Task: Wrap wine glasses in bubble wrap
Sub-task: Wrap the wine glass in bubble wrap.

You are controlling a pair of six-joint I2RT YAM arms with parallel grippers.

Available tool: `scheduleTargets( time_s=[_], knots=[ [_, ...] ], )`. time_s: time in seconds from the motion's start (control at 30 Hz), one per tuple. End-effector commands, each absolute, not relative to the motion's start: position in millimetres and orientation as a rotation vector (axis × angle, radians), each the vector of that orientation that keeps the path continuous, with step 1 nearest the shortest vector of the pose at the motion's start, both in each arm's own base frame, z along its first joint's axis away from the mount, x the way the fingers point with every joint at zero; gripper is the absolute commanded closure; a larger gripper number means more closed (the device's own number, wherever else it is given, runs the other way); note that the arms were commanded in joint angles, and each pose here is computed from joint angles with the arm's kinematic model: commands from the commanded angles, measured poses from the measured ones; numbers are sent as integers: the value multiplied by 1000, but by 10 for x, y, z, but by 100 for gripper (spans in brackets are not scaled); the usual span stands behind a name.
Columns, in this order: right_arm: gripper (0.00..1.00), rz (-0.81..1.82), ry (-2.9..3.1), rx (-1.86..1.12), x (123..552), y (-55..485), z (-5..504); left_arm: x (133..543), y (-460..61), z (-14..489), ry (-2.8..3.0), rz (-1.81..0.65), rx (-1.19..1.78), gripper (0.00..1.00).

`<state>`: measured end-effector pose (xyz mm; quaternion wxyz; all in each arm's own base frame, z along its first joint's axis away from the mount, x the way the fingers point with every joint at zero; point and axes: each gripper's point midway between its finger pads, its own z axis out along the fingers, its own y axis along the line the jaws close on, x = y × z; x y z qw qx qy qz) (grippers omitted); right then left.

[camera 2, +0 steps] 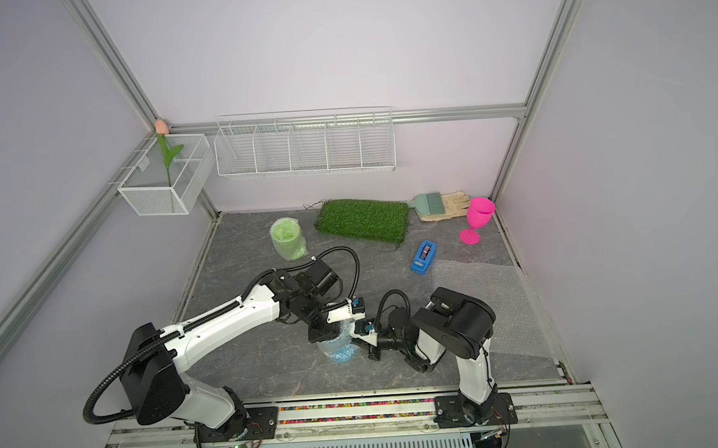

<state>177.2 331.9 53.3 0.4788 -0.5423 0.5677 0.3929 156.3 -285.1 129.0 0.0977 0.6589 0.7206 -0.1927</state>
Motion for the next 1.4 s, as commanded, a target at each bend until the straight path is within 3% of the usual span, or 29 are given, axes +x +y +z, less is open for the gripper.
scheduleTargets(
  time_s=[0.0, 0.27, 0.53, 0.7, 0.9, 1.0, 1.23, 1.37],
  knots=[
    [93, 961, 1398, -1309, 1787, 3287, 515, 1550, -2623, 1260, 2255, -429, 1972, 78],
    [93, 962, 1403, -1308, 1795, 3290, 505, 1613, -2767, 2201, 2049, -505, 1791, 52],
    [93, 962, 1402, -1307, 1794, 3287, 508, 1638, -2932, 2050, 2069, -580, 1777, 47],
    [93, 967, 1402, -1309, 1786, 3291, 506, 1693, -2899, 1704, 2127, -521, 1797, 53],
    [93, 967, 1401, -1310, 1791, 3294, 503, 1587, -2913, 1478, 2171, -594, 1822, 90],
    [93, 968, 1403, -1310, 1792, 3295, 501, 1539, -2869, 1358, 2206, -603, 1828, 99],
    [93, 970, 1402, -1311, 1789, 3298, 497, 1451, -2775, 1094, 2319, -600, 1846, 100],
    [93, 969, 1401, -1312, 1789, 3293, 499, 1544, -2794, 1286, 2286, -557, 1818, 84]
  ],
)
